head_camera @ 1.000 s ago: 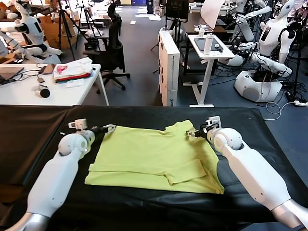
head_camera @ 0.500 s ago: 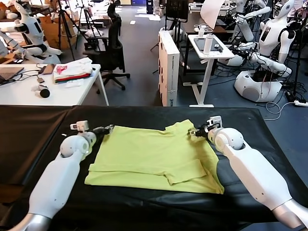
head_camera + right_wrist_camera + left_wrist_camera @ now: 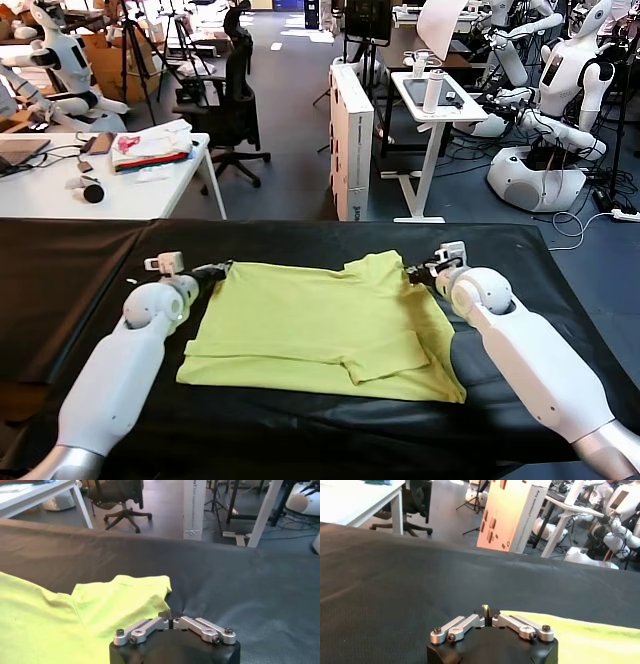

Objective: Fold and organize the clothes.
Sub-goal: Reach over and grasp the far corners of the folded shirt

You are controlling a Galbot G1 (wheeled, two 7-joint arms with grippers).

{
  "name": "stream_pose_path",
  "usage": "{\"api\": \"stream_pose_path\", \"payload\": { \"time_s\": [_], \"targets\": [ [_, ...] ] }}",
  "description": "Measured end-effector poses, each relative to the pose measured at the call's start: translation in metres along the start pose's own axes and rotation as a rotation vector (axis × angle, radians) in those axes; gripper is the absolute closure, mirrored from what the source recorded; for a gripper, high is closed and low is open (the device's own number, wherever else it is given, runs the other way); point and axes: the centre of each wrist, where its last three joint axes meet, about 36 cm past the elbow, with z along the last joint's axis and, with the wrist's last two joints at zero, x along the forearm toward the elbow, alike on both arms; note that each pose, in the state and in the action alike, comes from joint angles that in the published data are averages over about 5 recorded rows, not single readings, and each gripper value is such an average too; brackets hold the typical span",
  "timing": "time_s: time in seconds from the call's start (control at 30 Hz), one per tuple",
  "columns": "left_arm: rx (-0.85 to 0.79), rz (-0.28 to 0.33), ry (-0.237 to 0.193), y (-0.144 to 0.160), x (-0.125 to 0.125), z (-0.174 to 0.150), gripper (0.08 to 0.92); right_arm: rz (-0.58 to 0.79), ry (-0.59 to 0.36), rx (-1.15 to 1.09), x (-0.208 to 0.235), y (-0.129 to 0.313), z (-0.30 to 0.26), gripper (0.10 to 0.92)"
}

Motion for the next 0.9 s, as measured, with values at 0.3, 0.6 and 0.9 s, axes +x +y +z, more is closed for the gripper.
{"api": "stream_pose_path", "payload": {
  "time_s": [0.3,0.6,0.9],
  "targets": [
    [0.0,0.001,-0.001,0.0,0.001,0.004,0.819,-0.003,0.007,0.026,-0.006,-0.002,0.003,0.595],
    [0.0,0.003,0.001,0.0,0.002,0.007,0.819,-0.011,0.02,0.032,-0.013,-0.001,0.009,0.242],
    [0.001,0.001,0.002,0.003,0.004,0.009,0.819,-0.017,0.01,0.033,-0.011,0.0,0.008,0.761]
  ]
}}
